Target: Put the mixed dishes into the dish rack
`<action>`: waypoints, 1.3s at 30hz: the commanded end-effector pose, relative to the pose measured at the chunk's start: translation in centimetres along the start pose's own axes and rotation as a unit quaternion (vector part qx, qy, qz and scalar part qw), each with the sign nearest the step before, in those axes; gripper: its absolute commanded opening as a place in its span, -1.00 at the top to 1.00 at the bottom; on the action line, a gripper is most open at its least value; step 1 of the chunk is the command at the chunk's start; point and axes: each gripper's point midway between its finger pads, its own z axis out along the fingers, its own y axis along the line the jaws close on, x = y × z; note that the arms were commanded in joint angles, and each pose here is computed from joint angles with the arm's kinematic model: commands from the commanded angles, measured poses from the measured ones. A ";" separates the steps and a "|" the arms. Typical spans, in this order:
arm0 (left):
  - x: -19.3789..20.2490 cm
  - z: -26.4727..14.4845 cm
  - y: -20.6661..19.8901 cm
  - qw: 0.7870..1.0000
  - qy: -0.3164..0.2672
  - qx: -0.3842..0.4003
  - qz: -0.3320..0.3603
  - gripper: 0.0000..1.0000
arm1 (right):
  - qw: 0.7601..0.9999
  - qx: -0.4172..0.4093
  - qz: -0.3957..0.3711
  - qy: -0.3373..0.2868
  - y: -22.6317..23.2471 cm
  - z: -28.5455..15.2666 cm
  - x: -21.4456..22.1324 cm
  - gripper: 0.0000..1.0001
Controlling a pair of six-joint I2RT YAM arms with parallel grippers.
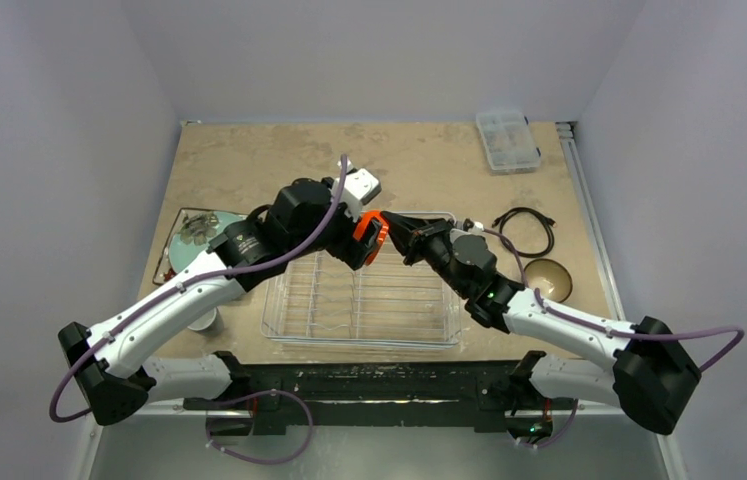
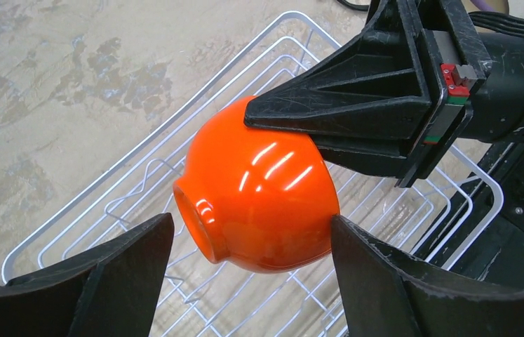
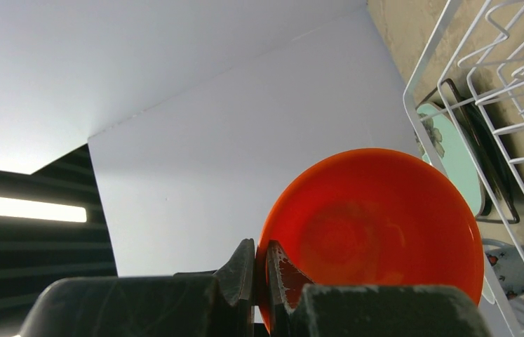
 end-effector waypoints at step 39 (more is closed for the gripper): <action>0.3 0.5 1.0 0.995 0.025 -0.082 0.051 -0.52 | 0.997 -0.054 0.051 0.033 3.8 0.3 2.0 1.00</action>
